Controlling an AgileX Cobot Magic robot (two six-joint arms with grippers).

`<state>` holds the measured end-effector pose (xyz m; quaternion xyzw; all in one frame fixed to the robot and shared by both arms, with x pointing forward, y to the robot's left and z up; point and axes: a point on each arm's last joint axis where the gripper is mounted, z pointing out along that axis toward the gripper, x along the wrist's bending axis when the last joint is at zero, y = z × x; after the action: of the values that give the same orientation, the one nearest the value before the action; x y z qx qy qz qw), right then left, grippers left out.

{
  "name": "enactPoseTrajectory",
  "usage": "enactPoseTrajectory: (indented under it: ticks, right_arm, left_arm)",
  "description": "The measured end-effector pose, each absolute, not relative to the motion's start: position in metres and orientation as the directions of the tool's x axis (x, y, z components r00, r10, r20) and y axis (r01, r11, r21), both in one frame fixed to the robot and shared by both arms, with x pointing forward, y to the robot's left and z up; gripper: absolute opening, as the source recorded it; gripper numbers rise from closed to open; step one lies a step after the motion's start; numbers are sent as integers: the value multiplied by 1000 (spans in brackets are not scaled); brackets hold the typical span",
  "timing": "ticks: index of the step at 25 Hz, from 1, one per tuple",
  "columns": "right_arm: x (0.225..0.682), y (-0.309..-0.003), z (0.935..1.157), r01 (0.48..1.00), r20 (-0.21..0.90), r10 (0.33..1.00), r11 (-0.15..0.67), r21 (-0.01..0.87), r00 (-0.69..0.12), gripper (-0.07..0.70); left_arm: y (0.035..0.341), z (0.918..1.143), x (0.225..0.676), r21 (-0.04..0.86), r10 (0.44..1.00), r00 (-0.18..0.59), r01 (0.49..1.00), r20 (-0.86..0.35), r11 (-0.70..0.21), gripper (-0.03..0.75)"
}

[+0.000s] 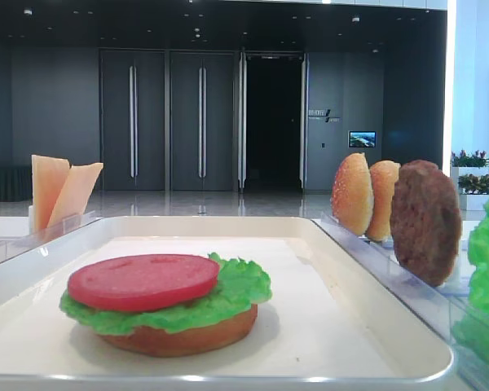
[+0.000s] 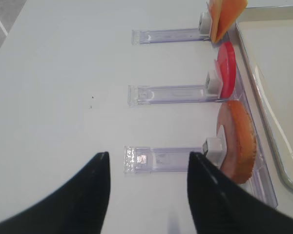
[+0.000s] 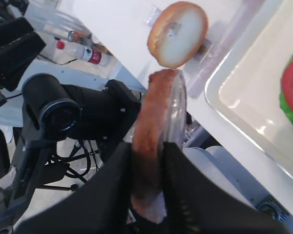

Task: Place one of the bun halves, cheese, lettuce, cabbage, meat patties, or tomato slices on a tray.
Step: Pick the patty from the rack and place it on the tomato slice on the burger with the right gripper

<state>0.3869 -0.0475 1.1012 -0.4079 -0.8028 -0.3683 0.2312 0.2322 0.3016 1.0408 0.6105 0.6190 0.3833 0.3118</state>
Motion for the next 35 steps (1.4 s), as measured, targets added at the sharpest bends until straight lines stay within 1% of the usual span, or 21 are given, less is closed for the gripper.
enactPoseTrajectory:
  ticks: [3, 5, 7, 9, 10, 15, 19, 22, 25, 28, 35]
  right_arm:
    - [391, -39, 1094, 807, 684, 440, 420, 416, -582, 172]
    - [394, -38, 1088, 806, 693, 427, 422, 415, -581, 172]
    - [398, -41, 1080, 814, 713, 410, 407, 414, -568, 172]
    - [406, -49, 1071, 833, 735, 407, 373, 408, -542, 172]
    - [412, -54, 1066, 846, 748, 405, 339, 412, -526, 172]
    - [428, -79, 1045, 889, 816, 354, 215, 405, -458, 172]
    - [430, -96, 1029, 906, 847, 321, 163, 391, -424, 172]
    - [428, -101, 1021, 913, 862, 300, 120, 390, -408, 172]
    - [428, -102, 1017, 910, 862, 292, 100, 403, -414, 172]
    - [432, -101, 1013, 908, 858, 304, 76, 411, -414, 172]
    - [446, -94, 981, 933, 873, 333, 75, 351, -356, 172]
  left_arm:
    - [302, 1041, 232, 855, 995, -60, 517, 82, -39, 391]
    - [302, 1041, 232, 855, 995, -60, 517, 82, -39, 391]
    - [302, 1041, 232, 855, 995, -60, 517, 82, -39, 391]
    - [302, 1041, 232, 855, 995, -60, 517, 81, -38, 391]
    - [302, 1041, 232, 855, 995, -61, 517, 80, -37, 391]
    - [302, 1041, 232, 856, 995, -62, 517, 79, -36, 391]
    - [302, 1041, 232, 856, 995, -62, 517, 79, -36, 391]
    - [302, 1041, 232, 856, 995, -63, 516, 77, -33, 391]
    - [302, 1041, 232, 856, 995, -63, 516, 76, -33, 391]
    - [302, 1041, 232, 856, 995, -63, 516, 76, -33, 391]
    - [302, 1041, 232, 856, 995, -63, 516, 76, -33, 391]
